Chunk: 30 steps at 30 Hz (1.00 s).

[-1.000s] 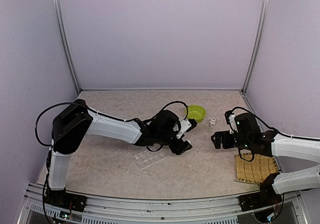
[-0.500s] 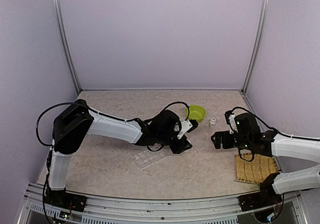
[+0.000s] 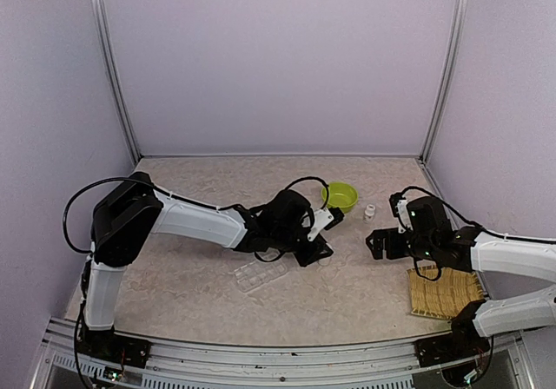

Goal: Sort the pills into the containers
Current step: Pick up the pill bottle from the center of the board, then pass from the left arm to the right

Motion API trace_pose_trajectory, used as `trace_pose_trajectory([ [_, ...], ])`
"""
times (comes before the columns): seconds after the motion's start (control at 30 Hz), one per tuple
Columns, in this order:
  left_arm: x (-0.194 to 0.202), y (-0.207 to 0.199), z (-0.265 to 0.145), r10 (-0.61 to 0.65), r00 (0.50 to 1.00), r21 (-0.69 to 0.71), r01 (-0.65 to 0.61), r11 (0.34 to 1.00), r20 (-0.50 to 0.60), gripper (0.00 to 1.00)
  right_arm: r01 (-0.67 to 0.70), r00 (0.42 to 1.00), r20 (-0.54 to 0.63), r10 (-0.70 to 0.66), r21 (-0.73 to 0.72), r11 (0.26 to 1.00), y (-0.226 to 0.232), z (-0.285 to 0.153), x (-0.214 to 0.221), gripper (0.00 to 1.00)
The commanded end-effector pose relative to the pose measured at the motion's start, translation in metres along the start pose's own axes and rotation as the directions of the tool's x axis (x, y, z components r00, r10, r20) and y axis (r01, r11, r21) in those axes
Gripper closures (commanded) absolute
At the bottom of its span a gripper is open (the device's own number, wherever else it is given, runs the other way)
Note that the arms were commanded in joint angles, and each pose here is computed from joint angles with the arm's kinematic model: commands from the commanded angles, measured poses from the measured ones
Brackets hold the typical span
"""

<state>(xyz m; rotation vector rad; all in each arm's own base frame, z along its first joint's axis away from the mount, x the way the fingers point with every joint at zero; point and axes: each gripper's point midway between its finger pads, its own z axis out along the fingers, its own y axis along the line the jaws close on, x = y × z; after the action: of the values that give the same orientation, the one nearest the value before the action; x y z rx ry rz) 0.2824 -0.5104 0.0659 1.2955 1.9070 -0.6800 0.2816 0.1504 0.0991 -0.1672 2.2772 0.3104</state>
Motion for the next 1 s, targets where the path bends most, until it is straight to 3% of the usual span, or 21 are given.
trace_pose_trajectory([
  [0.0,-0.011,0.0,-0.001,-0.012,0.999,0.033,0.011,0.999,0.031,0.77,0.014,1.0,0.006,-0.014,-0.031,0.999,0.004,0.001,-0.004,0.0],
  [0.23,-0.028,-0.015,-0.022,0.003,0.997,0.113,-0.012,0.993,0.083,0.81,0.07,0.997,0.026,-0.066,-0.212,0.975,0.036,-0.007,-0.007,0.0],
  [0.53,-0.058,-0.046,-0.07,0.036,0.975,0.24,-0.089,0.967,0.218,0.81,0.158,0.983,0.161,-0.09,-0.486,0.859,0.082,-0.045,-0.02,0.0],
  [0.97,-0.097,-0.084,-0.132,0.023,0.909,0.37,-0.192,0.909,0.415,0.8,0.295,0.942,0.333,-0.04,-0.766,0.571,0.134,-0.116,-0.031,0.0],
])
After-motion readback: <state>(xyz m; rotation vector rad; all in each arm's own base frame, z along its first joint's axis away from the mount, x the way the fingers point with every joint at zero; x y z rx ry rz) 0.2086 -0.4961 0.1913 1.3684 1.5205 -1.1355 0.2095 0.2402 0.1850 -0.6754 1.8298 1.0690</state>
